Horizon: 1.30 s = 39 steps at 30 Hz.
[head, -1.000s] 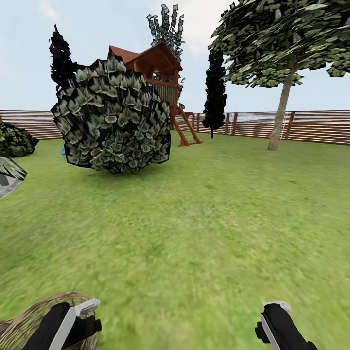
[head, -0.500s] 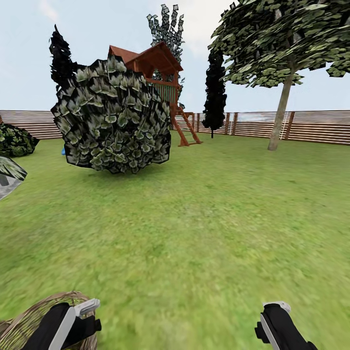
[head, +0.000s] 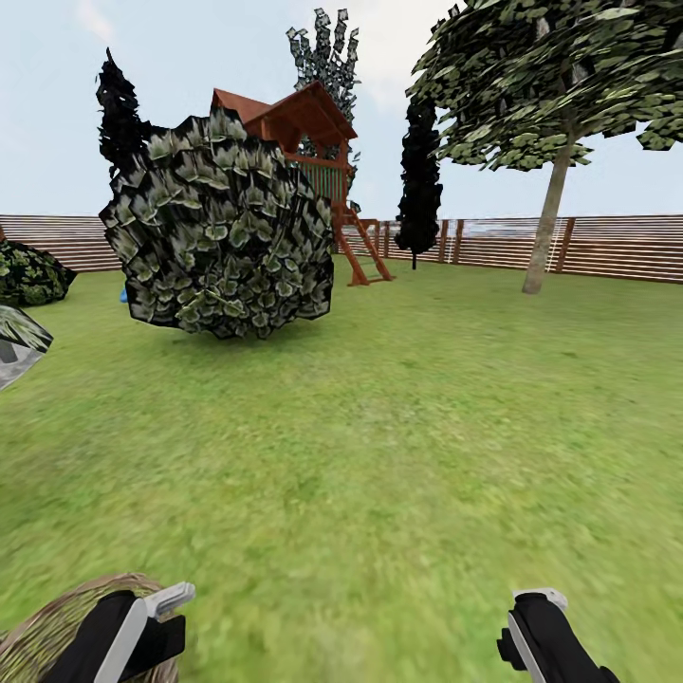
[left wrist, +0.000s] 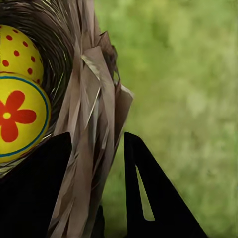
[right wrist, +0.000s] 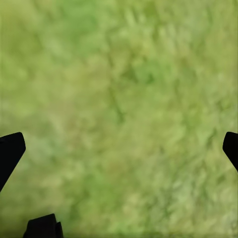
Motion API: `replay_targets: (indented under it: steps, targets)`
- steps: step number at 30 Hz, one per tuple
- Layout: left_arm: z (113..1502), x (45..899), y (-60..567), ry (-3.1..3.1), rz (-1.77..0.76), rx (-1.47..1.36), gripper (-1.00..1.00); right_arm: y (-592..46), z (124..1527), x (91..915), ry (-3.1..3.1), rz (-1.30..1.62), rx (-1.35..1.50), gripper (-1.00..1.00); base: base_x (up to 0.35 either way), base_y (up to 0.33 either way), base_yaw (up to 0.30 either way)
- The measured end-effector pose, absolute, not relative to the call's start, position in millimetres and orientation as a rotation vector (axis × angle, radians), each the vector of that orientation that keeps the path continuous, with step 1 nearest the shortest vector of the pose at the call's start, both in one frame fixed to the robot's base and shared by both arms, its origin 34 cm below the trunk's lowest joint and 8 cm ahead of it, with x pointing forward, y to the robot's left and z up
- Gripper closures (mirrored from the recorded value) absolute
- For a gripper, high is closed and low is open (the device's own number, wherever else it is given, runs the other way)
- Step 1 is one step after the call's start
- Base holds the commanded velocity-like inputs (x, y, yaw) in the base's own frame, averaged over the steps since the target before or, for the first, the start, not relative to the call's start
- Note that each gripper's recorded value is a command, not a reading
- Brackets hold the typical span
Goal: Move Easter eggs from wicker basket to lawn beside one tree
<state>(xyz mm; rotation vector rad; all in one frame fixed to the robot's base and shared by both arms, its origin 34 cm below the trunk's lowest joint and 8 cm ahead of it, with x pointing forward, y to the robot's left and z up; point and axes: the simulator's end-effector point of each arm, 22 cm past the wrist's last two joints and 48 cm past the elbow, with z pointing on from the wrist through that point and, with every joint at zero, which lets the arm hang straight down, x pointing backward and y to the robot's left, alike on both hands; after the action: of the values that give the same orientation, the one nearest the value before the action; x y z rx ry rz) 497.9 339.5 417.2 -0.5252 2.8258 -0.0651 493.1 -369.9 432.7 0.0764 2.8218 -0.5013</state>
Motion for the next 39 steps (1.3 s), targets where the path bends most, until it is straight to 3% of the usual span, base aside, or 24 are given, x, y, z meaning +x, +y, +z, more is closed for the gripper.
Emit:
replay_targets:
  steps: [39]
  targets:
    - [445.8, 504.2, 333.6, 2.830, -0.076, -0.520, 1.00, -368.0, 455.4, 493.4, 2.847, -0.484, 0.081, -1.00, 0.000, -0.004, 0.000]
